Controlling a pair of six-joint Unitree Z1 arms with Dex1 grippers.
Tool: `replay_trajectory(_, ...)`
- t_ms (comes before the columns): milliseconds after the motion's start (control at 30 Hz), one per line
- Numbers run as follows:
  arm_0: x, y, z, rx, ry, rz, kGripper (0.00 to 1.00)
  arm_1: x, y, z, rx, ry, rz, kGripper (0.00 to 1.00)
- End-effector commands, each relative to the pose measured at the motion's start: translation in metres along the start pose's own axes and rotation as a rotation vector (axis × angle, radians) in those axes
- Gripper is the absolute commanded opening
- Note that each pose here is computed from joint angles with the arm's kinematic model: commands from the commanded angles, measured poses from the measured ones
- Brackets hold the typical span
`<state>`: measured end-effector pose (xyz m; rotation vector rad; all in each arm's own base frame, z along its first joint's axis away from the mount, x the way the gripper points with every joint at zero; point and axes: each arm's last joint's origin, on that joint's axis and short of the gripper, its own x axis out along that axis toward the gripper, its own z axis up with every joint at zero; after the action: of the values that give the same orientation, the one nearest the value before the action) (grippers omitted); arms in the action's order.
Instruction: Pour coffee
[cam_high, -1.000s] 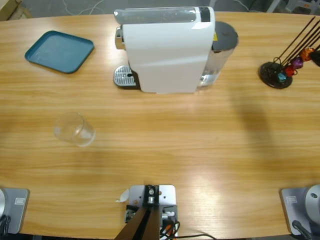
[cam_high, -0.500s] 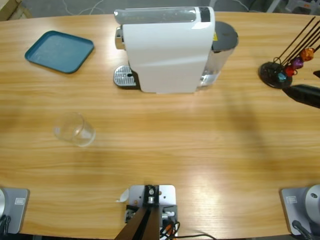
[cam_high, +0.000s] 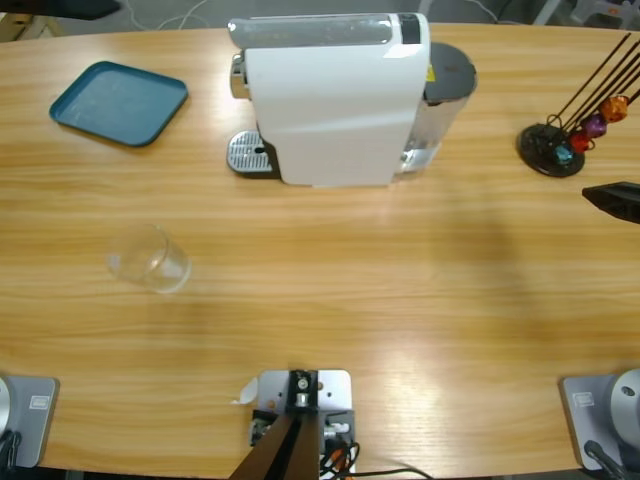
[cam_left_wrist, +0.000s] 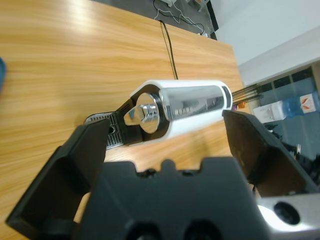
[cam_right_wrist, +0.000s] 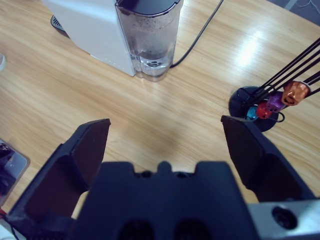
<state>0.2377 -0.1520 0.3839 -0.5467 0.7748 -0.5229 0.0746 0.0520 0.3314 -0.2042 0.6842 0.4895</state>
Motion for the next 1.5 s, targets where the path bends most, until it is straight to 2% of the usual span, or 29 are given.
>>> replay_trajectory(33,0.067,0.013,0.009,-0.109,0.107,0.012,0.972,0.013,0.004,0.002,-0.052,0.075,0.030,0.996)
replay_trajectory(200,0.096,0.017,0.005,-0.157,0.215,-0.039,0.962,0.014,0.005,0.003,-0.055,0.079,0.032,0.996)
replay_trajectory(300,0.104,0.017,0.002,-0.188,0.252,-0.054,0.906,0.014,0.005,0.002,-0.057,0.078,0.035,0.991)
replay_trajectory(400,0.108,0.019,0.002,-0.191,0.257,-0.049,0.708,0.013,0.005,0.002,-0.057,0.075,0.036,0.989)
replay_trajectory(500,0.107,0.017,0.004,-0.192,0.247,-0.050,0.589,0.013,0.005,0.002,-0.058,0.077,0.036,0.982)
replay_trajectory(567,0.106,0.016,0.004,-0.190,0.245,-0.055,0.441,0.013,0.005,0.002,-0.057,0.077,0.036,0.977)
replay_trajectory(667,0.104,0.015,0.002,-0.190,0.250,-0.056,0.328,0.013,0.005,0.002,-0.058,0.076,0.036,0.973)
replay_trajectory(700,0.101,0.013,0.002,-0.188,0.246,-0.061,0.246,0.013,0.005,0.002,-0.058,0.077,0.036,0.973)
replay_trajectory(767,0.097,0.008,0.002,-0.179,0.241,-0.074,0.157,0.014,0.005,0.002,-0.058,0.076,0.036,0.972)
replay_trajectory(800,0.096,0.007,0.002,-0.179,0.240,-0.075,0.052,0.014,0.005,0.003,-0.058,0.078,0.036,0.963)
replay_trajectory(833,0.096,0.007,0.001,-0.179,0.241,-0.074,0.010,0.014,0.005,0.003,-0.058,0.079,0.036,0.959)
replay_trajectory(1033,0.090,0.005,0.000,-0.168,0.234,-0.078,0.000,0.013,0.005,0.003,-0.057,0.075,0.042,0.954)
replay_trajectory(1167,0.083,0.001,0.005,-0.151,0.197,-0.080,0.000,0.011,0.005,0.002,-0.056,0.067,0.044,0.916)
replay_trajectory(1500,0.048,-0.036,0.036,-0.120,0.087,-0.202,0.000,0.010,0.005,0.001,-0.056,0.063,0.048,0.885)
